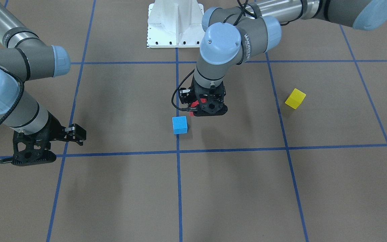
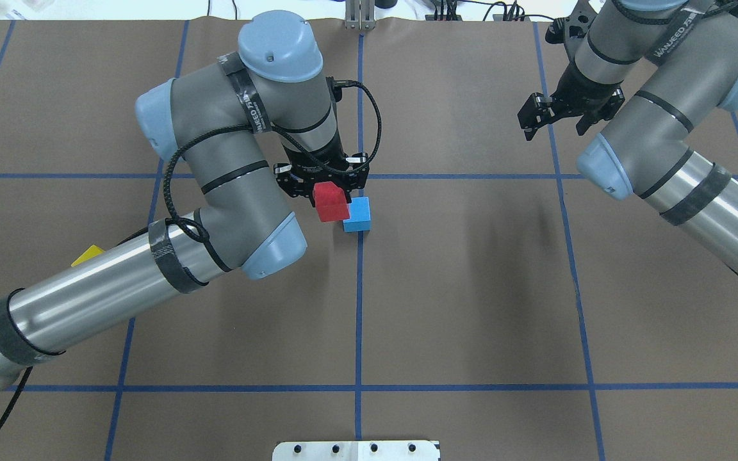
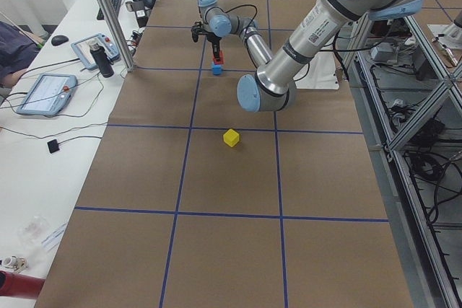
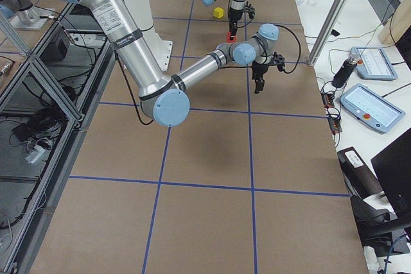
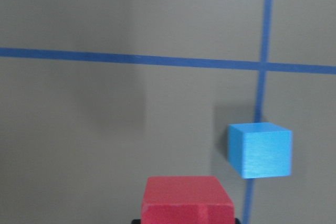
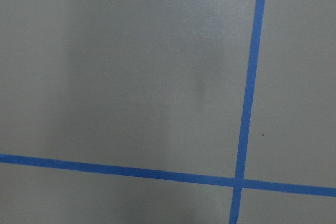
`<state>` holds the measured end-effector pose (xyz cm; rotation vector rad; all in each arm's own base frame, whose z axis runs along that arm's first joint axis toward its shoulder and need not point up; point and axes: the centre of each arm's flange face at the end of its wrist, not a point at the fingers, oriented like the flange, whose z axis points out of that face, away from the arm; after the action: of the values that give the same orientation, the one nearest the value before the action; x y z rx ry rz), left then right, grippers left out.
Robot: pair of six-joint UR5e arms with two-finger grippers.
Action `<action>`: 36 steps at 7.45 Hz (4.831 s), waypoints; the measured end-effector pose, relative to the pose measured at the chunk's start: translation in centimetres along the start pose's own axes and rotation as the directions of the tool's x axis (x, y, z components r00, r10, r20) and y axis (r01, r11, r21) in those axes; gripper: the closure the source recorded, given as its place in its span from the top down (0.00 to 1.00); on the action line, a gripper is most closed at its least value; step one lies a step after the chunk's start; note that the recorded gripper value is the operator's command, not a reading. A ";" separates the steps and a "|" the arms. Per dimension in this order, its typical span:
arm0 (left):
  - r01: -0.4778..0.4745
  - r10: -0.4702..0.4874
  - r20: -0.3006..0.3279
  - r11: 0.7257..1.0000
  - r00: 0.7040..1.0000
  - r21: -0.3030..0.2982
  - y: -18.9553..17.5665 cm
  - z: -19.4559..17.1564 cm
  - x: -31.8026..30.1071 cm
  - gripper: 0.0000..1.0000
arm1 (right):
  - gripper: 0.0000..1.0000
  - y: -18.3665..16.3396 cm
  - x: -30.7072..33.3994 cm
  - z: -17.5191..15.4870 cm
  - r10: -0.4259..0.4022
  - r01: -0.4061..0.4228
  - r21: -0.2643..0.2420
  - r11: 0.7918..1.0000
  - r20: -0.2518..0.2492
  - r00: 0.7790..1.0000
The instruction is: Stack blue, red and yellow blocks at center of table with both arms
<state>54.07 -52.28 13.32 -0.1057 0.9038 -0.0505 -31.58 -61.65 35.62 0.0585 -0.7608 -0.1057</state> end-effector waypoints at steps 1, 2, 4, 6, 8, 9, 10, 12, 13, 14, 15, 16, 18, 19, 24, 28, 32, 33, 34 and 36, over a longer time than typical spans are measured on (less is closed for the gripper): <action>0.006 -0.006 0.001 1.000 1.000 -0.002 -0.5 0.4 1.3 0.00 | 0.99 -0.2 2.1 -0.4 -0.018 0.018 -0.001 1.000 -0.002 1.000; 0.009 -0.009 0.006 1.000 1.000 0.000 -0.8 0.7 2.2 0.00 | 0.99 -0.2 5.1 -0.8 -0.029 0.029 -0.005 1.000 0.000 1.000; 0.012 -0.012 0.021 1.000 1.000 0.011 -0.7 1.5 2.9 0.00 | 0.99 0.0 9.9 -1.3 -0.039 0.039 -0.010 0.999 -0.004 0.999; 0.014 -0.015 0.033 1.000 0.999 0.012 -0.8 2.5 2.9 0.00 | 0.99 0.4 12.2 -1.4 -0.028 0.028 -0.009 1.000 -0.007 1.000; 0.013 -0.014 0.040 1.000 0.999 0.016 -0.8 3.0 2.9 0.00 | 0.99 0.8 13.7 -1.3 -0.022 0.022 -0.005 1.000 0.001 1.000; 0.013 -0.013 0.041 1.000 0.999 0.016 -0.8 3.3 2.9 0.00 | 0.99 0.9 14.0 -1.3 -0.020 0.020 -0.006 1.000 0.006 1.000; 0.011 -0.012 0.041 1.000 0.999 0.015 -0.8 3.6 2.9 0.00 | 0.99 1.0 14.2 -1.3 -0.018 0.018 -0.006 1.000 0.009 1.000; 0.008 -0.009 0.042 1.000 0.999 0.012 -0.7 3.9 3.0 0.10 | 0.99 0.9 14.4 -1.6 -0.015 0.015 -0.003 1.000 0.013 1.000; 0.007 -0.008 0.042 1.000 0.999 0.012 -0.7 3.9 3.0 0.63 | 0.99 0.9 14.5 -1.7 -0.014 0.014 -0.004 1.000 0.017 1.000; 0.006 -0.006 0.042 1.000 0.999 0.011 -0.7 4.0 3.0 0.87 | 0.99 0.9 14.5 -1.7 -0.013 0.013 -0.004 1.000 0.019 1.000; 0.004 -0.005 0.042 1.000 0.999 0.011 -0.7 4.0 2.9 1.00 | 0.99 0.9 14.6 -1.8 -0.012 0.012 -0.004 1.000 0.020 1.000; 0.004 -0.004 0.043 1.000 0.999 0.011 -0.7 4.0 2.9 1.00 | 0.99 0.9 14.6 -1.8 -0.012 0.012 -0.004 1.000 0.021 1.000; 0.001 -0.002 0.040 1.000 0.999 0.012 -0.6 3.9 3.0 1.00 | 0.99 0.9 14.6 -1.9 -0.012 0.012 -0.002 1.000 0.022 1.000; 0.000 0.000 0.037 1.000 0.999 0.014 -0.6 3.6 3.0 1.00 | 0.99 0.9 14.6 -1.9 -0.011 0.011 -0.003 1.000 0.022 1.000; -0.049 0.051 -0.024 0.995 0.998 0.083 -1.4 -5.0 -1.8 1.00 | 0.99 2.3 18.4 -3.3 -0.003 0.003 0.007 1.000 0.037 0.999; -0.302 0.294 0.083 0.946 0.952 0.113 2.4 -9.5 -23.1 1.00 | 0.99 7.1 26.8 -4.7 -0.019 0.019 0.016 1.000 0.034 0.999; -0.451 0.439 0.111 0.883 0.892 0.132 3.7 -4.7 -36.6 1.00 | 0.99 12.5 30.8 -4.8 -0.041 0.041 0.010 0.999 0.027 0.999; -0.468 0.458 0.102 0.871 0.883 0.148 3.3 -2.8 -38.7 1.00 | 0.99 13.5 31.2 -4.7 -0.043 0.043 0.007 0.999 0.025 0.999; -0.478 0.468 0.098 0.865 0.878 0.153 2.9 -1.5 -39.9 1.00 | 0.99 13.9 31.5 -4.7 -0.045 0.045 0.005 0.999 0.024 0.999; -0.501 0.490 0.102 0.853 0.865 0.146 2.7 -0.2 -40.7 1.00 | 0.99 14.2 31.6 -4.7 -0.046 0.046 0.004 0.999 0.024 0.999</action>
<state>28.73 -46.03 44.68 0.2869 0.8391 0.3589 -4.56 -51.17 55.18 0.0780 -0.7835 -0.1492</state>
